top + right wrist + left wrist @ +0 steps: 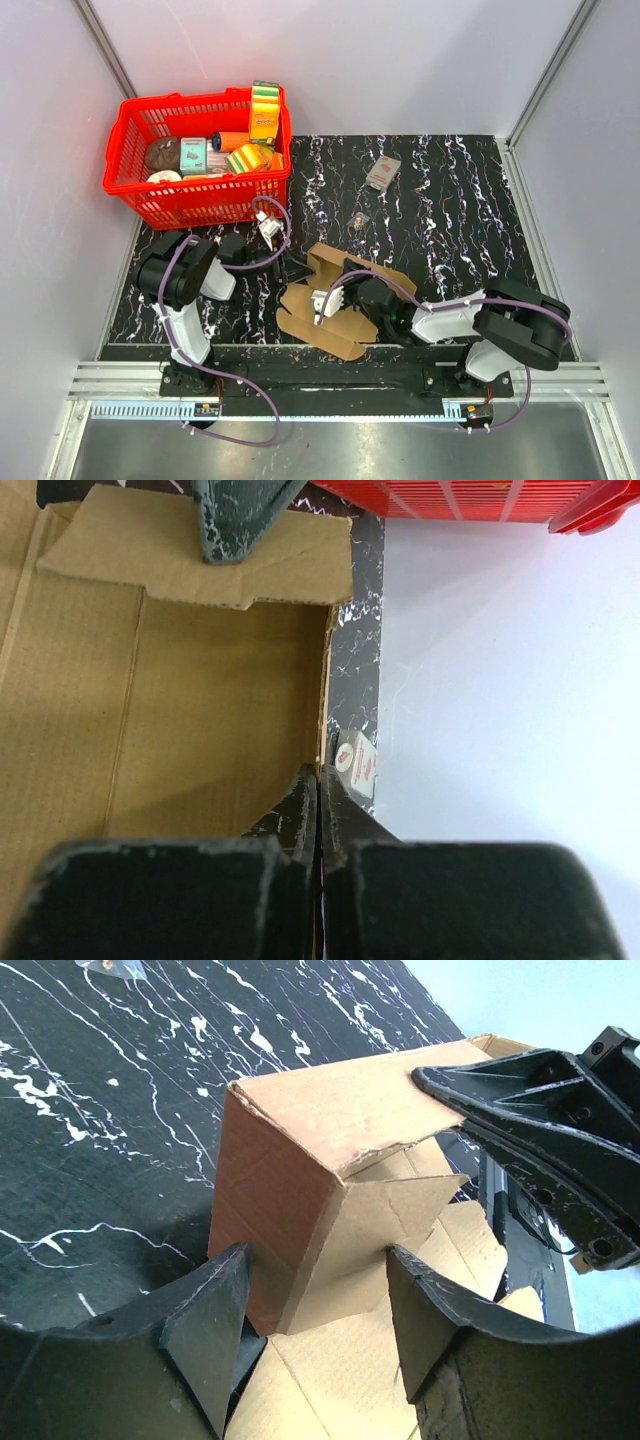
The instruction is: Fold the paper box
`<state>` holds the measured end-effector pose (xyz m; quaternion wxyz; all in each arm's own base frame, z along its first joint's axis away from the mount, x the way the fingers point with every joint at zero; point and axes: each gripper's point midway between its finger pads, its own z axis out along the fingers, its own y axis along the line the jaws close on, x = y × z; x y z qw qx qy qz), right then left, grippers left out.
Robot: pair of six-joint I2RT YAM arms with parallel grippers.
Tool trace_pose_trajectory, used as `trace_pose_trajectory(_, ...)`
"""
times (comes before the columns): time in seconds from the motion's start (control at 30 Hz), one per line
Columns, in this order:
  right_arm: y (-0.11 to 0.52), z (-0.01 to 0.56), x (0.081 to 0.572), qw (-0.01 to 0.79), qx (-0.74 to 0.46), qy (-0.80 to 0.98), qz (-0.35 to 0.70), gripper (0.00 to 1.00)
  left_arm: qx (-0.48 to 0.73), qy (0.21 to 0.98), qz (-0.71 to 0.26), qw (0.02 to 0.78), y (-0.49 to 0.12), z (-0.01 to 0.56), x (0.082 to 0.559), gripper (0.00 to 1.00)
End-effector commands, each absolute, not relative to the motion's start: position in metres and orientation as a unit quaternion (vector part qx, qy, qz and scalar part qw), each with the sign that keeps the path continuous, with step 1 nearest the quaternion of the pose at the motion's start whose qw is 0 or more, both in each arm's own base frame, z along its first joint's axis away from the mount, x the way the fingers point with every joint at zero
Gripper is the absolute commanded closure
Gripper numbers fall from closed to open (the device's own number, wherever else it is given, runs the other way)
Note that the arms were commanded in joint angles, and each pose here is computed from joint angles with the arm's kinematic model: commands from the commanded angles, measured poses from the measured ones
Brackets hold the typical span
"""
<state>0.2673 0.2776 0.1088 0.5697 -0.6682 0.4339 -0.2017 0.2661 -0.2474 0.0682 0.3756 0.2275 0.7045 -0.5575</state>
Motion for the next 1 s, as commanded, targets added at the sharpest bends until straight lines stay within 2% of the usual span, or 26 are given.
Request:
trace_pose_trajectory(0.0,0.294,0.137,0.278,0.609,-0.635,0.428,-0.207,1.00,0.313,0.579,-0.532,0.532,-0.248,0.136,0.289,0.40)
trace_pose_trajectory(0.4,0.305,0.149,0.272,0.623,-0.628,0.441,-0.151,1.00,0.306,0.584,-0.528,0.536,-0.243,0.135,0.290,0.40)
trace_pose_trajectory(0.57,0.304,0.147,0.262,0.603,-0.637,0.468,-0.111,1.00,0.304,0.584,-0.527,0.538,-0.241,0.136,0.290,0.40)
trace_pose_trajectory(0.77,0.313,0.161,0.242,0.589,-0.636,0.497,-0.020,1.00,0.303,0.584,-0.526,0.538,-0.241,0.136,0.290,0.40)
trace_pose_trajectory(0.97,0.312,0.162,0.238,0.590,-0.635,0.498,-0.008,1.00,0.304,0.582,-0.526,0.540,-0.241,0.139,0.290,0.40)
